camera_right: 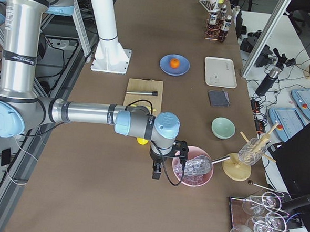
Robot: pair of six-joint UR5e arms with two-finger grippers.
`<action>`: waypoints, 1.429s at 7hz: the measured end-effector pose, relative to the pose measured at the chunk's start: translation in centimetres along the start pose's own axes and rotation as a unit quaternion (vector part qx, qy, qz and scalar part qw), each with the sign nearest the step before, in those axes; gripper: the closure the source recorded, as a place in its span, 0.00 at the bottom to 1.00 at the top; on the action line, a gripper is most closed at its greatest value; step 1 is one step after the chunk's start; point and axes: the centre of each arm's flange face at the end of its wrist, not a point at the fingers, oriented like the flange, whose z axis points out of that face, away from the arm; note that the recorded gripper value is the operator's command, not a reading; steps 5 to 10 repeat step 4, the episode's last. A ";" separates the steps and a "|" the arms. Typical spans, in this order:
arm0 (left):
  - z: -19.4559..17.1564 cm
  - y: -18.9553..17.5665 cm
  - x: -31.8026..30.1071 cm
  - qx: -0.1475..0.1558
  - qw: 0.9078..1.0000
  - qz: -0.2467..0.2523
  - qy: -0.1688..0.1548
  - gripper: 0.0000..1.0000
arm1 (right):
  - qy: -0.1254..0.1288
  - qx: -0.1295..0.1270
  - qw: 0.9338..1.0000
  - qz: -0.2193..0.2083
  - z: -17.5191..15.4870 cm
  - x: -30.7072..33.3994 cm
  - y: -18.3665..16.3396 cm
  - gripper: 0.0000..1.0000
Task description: Pick orange to plate
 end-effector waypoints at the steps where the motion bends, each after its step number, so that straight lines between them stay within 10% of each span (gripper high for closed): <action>1: 0.0 0.0 0.0 0.000 1.000 0.000 0.000 0.02 | 0.000 0.000 1.000 0.000 0.0 0.0 0.0 0.00; 10: 0.0 0.0 0.0 0.000 1.000 -0.001 0.002 0.02 | 0.000 0.002 1.000 -0.001 -0.1 -0.1 -0.1 0.00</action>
